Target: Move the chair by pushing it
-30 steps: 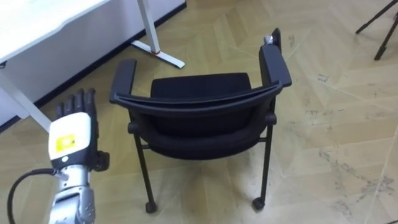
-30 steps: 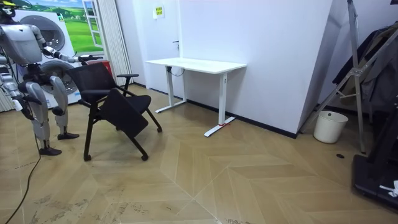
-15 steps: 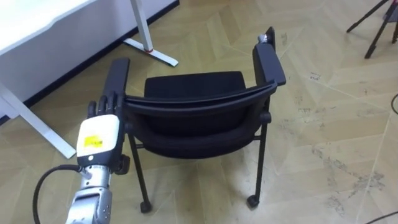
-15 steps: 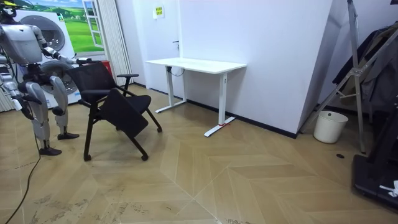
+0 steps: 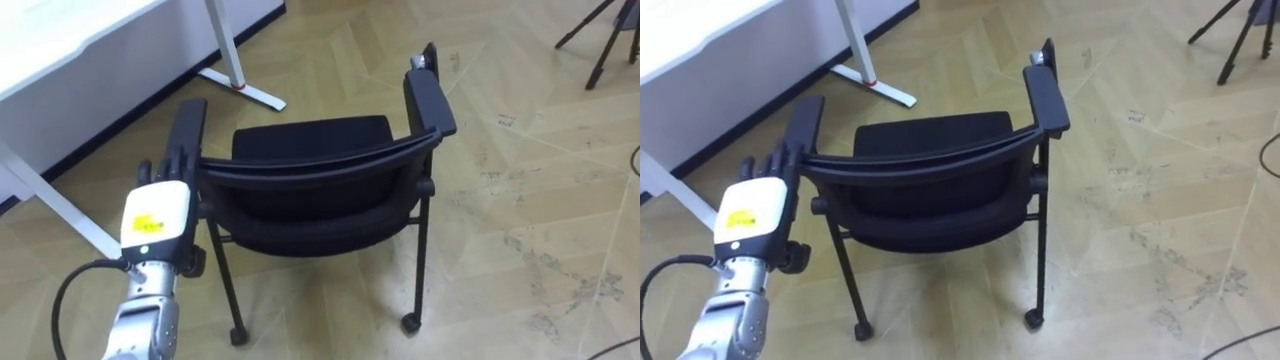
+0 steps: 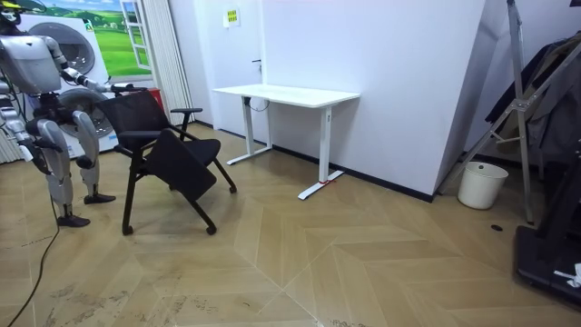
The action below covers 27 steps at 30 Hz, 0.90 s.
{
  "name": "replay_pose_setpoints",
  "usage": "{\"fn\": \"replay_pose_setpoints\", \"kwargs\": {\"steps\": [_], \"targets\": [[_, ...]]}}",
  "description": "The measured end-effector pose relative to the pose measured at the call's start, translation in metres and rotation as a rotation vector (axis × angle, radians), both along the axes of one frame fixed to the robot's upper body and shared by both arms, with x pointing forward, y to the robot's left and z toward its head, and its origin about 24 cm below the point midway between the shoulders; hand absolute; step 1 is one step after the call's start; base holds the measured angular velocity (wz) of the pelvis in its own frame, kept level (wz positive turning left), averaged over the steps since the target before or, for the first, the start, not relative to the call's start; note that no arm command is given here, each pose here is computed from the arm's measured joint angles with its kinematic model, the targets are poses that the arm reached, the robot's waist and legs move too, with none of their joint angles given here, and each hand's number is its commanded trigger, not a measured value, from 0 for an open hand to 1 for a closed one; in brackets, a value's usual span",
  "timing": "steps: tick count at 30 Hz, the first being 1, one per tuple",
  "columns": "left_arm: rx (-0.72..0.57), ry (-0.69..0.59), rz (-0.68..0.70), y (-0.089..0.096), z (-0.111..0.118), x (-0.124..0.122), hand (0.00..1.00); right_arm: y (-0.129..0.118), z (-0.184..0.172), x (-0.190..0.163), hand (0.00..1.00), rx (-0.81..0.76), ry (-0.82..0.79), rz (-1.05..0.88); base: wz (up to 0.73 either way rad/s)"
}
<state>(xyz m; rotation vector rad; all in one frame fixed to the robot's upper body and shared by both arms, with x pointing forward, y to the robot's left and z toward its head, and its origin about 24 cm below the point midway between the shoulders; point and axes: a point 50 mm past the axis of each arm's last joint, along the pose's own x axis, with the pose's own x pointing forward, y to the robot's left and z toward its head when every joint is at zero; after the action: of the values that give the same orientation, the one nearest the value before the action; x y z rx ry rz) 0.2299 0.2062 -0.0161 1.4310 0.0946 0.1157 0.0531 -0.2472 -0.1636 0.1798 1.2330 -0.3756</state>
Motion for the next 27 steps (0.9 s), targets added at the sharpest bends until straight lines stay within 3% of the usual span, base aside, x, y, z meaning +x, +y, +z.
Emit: {"fn": "replay_pose_setpoints", "kwargs": {"steps": [15,20,27], "targets": [[0.128,-0.106,-0.016,0.007,0.029,0.018,0.0,-0.003,0.001,0.003,0.0,-0.024,-0.004,0.018,0.0],[0.131,-0.166,-0.077,-0.005,0.041,0.027,0.0,-0.003,0.002,0.008,0.0,-0.031,-0.009,0.049,-0.06],[0.167,-0.158,-0.153,-0.02,0.038,0.026,0.0,-0.003,0.002,0.008,0.0,-0.034,-0.008,0.045,-0.09]]}}
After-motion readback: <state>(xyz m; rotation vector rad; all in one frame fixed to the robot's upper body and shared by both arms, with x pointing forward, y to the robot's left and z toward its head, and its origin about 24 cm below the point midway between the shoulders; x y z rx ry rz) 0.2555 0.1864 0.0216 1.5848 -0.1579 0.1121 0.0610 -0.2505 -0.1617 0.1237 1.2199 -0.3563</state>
